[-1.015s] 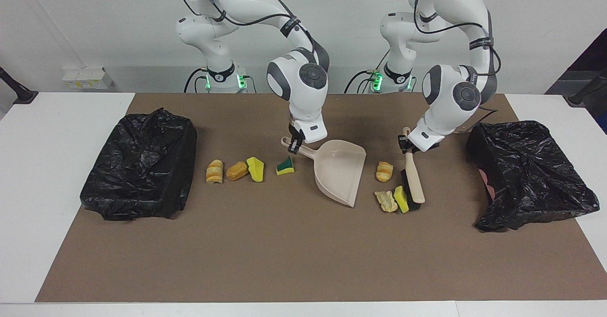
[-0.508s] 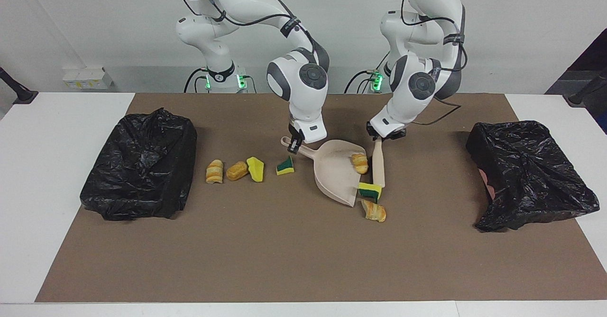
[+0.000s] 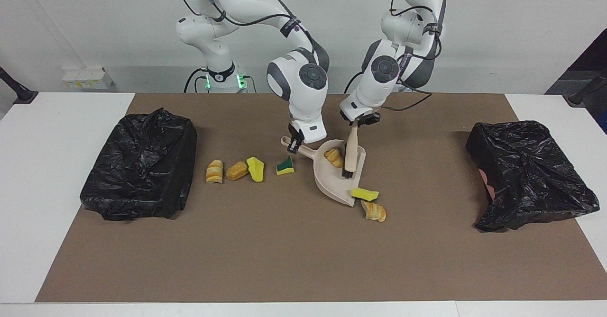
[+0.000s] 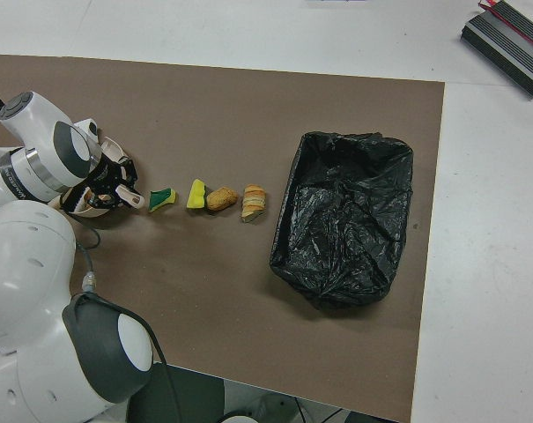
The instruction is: Sweep and dump trash in bin
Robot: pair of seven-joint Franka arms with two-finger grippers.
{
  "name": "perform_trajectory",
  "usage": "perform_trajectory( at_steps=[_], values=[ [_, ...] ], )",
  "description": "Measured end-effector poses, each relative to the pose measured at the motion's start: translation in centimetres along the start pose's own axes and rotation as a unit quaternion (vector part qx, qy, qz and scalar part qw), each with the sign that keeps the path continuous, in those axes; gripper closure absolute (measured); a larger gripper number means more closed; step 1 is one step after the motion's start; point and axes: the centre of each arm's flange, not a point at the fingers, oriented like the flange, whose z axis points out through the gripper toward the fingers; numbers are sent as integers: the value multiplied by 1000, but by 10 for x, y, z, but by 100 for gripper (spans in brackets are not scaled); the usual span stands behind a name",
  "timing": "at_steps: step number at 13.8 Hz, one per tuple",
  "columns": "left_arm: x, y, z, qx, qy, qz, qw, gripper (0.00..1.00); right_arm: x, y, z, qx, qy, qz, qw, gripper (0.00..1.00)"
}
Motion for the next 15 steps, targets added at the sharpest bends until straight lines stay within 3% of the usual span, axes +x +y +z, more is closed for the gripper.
perform_trajectory(
  at_steps=[2, 5, 9, 15],
  values=[
    [9, -23, -39, -8, -11, -20, 1000, 74, 0, -1, 2, 1, -1, 3, 1000, 68],
    [38, -73, -65, -17, 5, -53, 998, 74, -1, -2, 3, 2, -3, 10, 1000, 68],
    [79, -125, -47, 0, 18, -68, 998, 74, -3, -5, 6, 4, -7, 56, 998, 68],
    [111, -106, -10, 12, 27, -15, 999, 74, -6, -12, 6, 4, -9, 86, 996, 68]
  ],
)
